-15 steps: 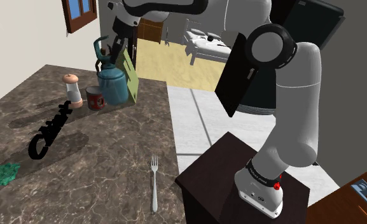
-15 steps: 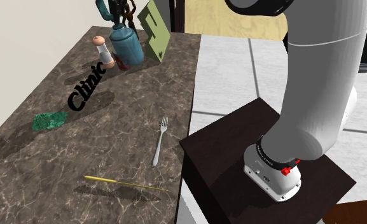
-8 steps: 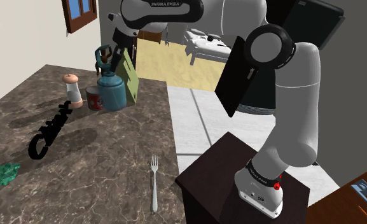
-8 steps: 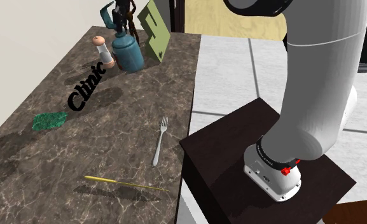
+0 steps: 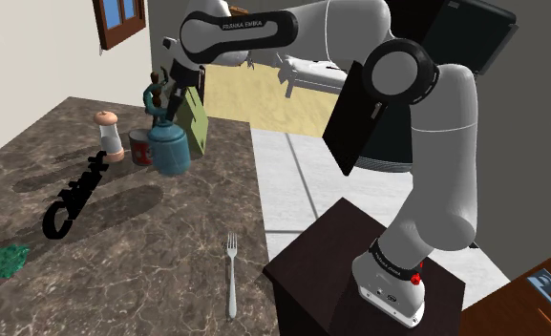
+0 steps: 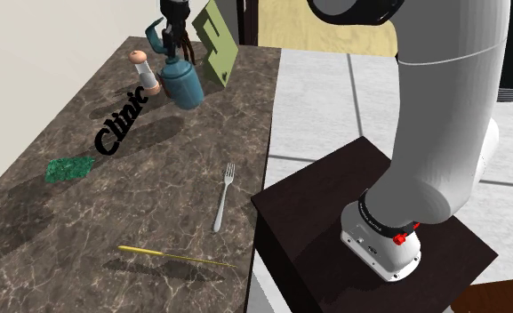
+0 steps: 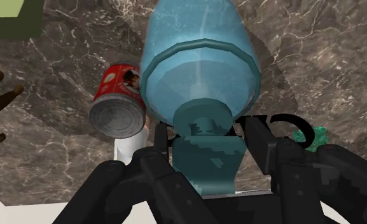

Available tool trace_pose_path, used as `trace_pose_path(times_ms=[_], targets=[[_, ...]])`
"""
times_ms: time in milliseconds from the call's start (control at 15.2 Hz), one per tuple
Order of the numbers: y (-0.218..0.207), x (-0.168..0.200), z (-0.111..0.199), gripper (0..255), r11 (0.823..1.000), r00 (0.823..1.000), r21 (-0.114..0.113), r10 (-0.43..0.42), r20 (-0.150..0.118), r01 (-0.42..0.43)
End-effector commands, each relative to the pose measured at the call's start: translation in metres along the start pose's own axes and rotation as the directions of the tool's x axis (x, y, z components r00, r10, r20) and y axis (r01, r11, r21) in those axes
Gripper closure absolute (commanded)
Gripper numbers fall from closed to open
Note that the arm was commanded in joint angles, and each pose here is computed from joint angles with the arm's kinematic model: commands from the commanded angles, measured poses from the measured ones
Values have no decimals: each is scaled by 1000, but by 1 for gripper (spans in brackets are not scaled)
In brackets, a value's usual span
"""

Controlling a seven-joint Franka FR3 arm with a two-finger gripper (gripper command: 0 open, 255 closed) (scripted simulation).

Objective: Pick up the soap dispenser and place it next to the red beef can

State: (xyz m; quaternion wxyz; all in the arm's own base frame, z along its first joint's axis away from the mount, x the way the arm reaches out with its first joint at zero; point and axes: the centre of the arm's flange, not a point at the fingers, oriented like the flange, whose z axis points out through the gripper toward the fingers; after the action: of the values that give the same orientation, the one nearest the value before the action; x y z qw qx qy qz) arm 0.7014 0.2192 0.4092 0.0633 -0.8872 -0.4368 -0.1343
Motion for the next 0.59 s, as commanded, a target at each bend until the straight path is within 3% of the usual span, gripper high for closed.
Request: trace_pose_path(times_ms=[0,528], targets=[[0,-3,9,255,1000,1000,-1,0,-1,0],[-1,-13,42,255,1000,1000,-1,0,-1,0]])
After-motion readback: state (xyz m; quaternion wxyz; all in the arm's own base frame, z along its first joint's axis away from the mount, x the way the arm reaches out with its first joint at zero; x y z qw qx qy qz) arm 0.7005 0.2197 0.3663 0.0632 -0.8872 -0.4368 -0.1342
